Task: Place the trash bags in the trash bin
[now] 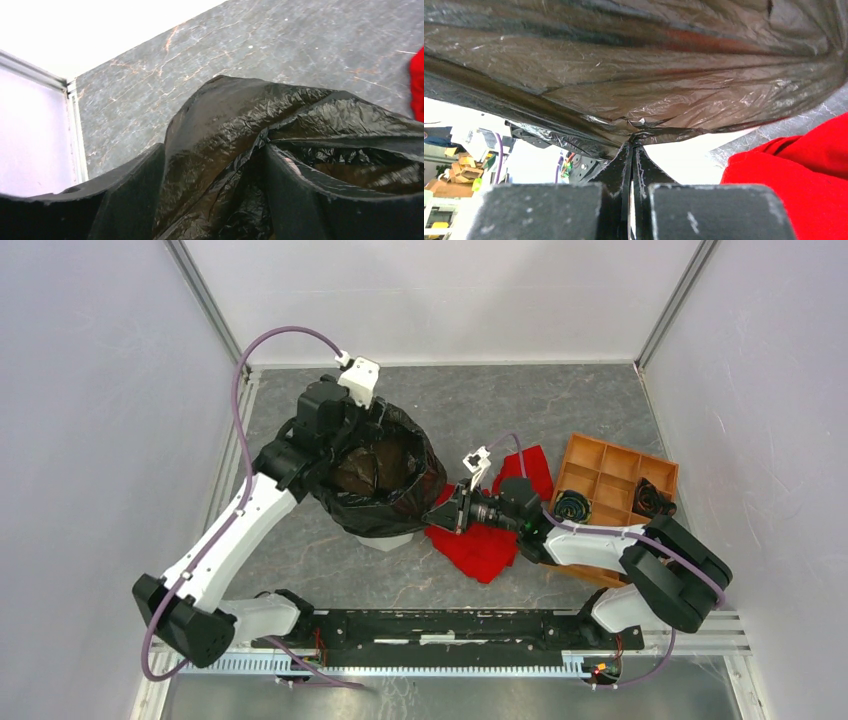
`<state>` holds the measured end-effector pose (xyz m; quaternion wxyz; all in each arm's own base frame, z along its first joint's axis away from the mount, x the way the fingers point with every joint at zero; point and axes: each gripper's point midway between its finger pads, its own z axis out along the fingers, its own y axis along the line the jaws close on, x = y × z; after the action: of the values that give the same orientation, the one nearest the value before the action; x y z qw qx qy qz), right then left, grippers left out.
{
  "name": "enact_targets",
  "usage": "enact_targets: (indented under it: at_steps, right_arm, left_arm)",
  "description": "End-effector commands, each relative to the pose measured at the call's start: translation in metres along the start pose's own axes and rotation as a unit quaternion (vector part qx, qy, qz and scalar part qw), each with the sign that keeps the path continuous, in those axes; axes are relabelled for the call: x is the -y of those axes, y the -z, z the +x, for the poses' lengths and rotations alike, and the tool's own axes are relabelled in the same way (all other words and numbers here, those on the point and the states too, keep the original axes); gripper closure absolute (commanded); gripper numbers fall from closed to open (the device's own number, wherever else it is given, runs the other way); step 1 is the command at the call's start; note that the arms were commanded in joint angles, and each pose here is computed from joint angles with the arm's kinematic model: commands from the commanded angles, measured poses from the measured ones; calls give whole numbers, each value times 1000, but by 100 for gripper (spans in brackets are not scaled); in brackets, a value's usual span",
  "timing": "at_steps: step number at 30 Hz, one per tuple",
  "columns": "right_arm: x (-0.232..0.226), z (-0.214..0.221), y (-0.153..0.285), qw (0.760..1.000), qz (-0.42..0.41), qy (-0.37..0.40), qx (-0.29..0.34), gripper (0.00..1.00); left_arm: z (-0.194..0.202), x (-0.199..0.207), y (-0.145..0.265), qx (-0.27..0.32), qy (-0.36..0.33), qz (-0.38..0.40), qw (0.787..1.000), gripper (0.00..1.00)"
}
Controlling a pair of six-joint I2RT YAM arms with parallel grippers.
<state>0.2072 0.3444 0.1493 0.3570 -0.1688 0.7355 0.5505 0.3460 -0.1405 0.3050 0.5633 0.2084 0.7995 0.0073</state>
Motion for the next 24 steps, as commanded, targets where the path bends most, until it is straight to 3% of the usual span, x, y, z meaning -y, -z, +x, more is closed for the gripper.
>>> enact_targets:
  at_steps: [1, 4, 10, 13, 17, 19, 24]
  right_arm:
    - [-7, -8, 2, 1000, -12, 16, 21, 100]
    - [-6, -6, 4, 1000, -10, 16, 21, 100]
    - [-4, -3, 5, 1000, -8, 15, 17, 99]
    - [-3, -2, 5, 1000, -5, 20, 15, 100]
    - [0, -6, 4, 999, 7, 34, 13, 99]
    - [3, -9, 4, 999, 21, 42, 12, 94]
    - [13, -14, 2, 997, 55, 61, 4, 66]
  left_arm:
    - [-31, -31, -8, 25, -6, -81, 996, 29]
    - [-30, -45, -16, 16, 8, -108, 994, 38]
    - [-21, -53, -20, -1, 19, -117, 993, 37]
    - [-16, -53, -14, -20, 26, -114, 993, 28]
    - [-34, -36, 11, -6, 75, -51, 996, 6]
    - [-51, -36, 29, 11, 94, -36, 995, 0]
    - [-76, -31, 70, 51, 144, 5, 988, 3]
